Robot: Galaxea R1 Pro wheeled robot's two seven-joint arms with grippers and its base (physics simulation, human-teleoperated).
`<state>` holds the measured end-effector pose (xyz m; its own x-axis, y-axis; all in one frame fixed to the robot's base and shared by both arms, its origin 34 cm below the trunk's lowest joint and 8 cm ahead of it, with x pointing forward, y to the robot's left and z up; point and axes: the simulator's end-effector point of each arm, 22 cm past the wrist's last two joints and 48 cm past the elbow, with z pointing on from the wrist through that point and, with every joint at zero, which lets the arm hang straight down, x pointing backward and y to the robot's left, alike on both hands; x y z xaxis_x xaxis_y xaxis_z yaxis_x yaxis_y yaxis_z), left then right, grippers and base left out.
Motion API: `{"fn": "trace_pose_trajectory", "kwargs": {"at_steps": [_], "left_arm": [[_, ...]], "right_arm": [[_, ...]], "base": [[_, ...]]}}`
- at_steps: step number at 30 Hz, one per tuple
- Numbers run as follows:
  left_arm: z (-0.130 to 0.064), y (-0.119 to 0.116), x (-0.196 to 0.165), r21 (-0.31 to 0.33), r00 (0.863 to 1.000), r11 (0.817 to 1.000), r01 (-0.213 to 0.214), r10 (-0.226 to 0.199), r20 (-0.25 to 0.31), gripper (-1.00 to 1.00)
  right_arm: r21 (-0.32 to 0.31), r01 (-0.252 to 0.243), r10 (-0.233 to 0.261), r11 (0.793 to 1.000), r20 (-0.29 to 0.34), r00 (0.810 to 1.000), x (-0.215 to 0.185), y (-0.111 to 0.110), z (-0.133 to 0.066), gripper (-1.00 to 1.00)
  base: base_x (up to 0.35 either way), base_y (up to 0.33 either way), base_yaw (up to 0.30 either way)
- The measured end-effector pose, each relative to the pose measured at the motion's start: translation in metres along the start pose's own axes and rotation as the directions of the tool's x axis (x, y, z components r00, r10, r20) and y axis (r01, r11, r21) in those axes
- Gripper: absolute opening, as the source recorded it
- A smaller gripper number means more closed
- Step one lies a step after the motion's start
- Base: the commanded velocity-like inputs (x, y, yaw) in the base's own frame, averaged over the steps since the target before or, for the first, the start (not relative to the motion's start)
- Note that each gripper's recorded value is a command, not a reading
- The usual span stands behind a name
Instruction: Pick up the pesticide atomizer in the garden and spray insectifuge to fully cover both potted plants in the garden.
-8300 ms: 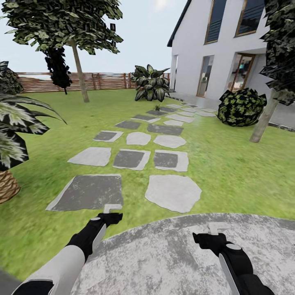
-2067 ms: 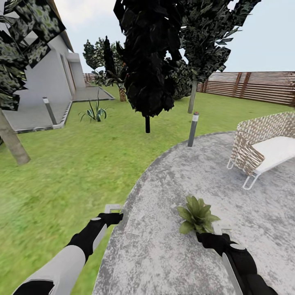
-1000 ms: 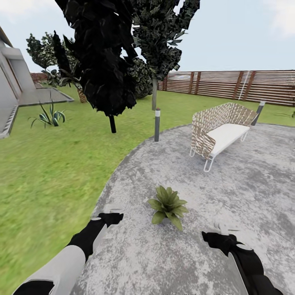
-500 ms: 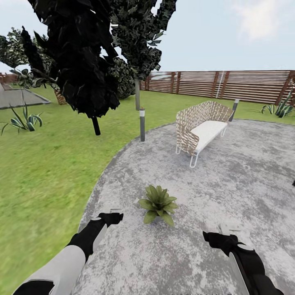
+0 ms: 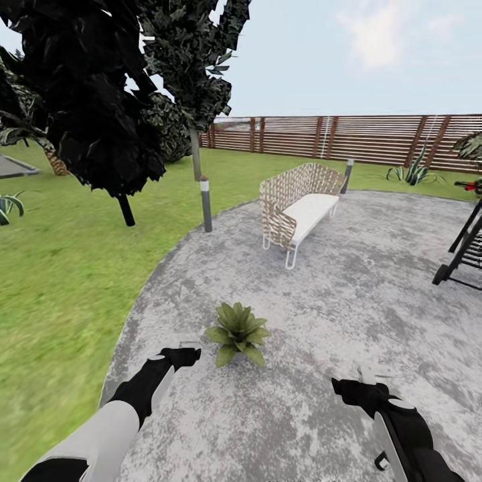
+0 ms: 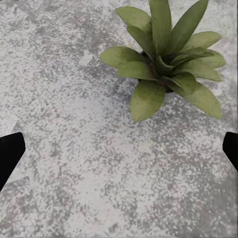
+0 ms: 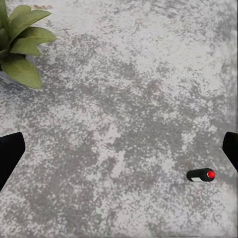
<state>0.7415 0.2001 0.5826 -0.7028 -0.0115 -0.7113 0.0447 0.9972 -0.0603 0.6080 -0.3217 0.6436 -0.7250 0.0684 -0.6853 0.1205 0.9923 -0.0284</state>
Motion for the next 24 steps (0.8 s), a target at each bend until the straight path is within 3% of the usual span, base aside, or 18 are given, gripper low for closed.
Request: {"fn": "trace_pose_trajectory", "kwargs": {"at_steps": [24], "left_arm": [[0.0047, 0.0005, 0.0062, 0.0, 1.0, 1.0, 0.001, -0.001, 0.0, 1.0]], "right_arm": [[0.0, 0.0, 0.0, 1.0, 0.0, 1.0, 0.006, 0.0001, 0.0049, 1.0]], "base": [[0.0, 0.0, -0.271]]}}
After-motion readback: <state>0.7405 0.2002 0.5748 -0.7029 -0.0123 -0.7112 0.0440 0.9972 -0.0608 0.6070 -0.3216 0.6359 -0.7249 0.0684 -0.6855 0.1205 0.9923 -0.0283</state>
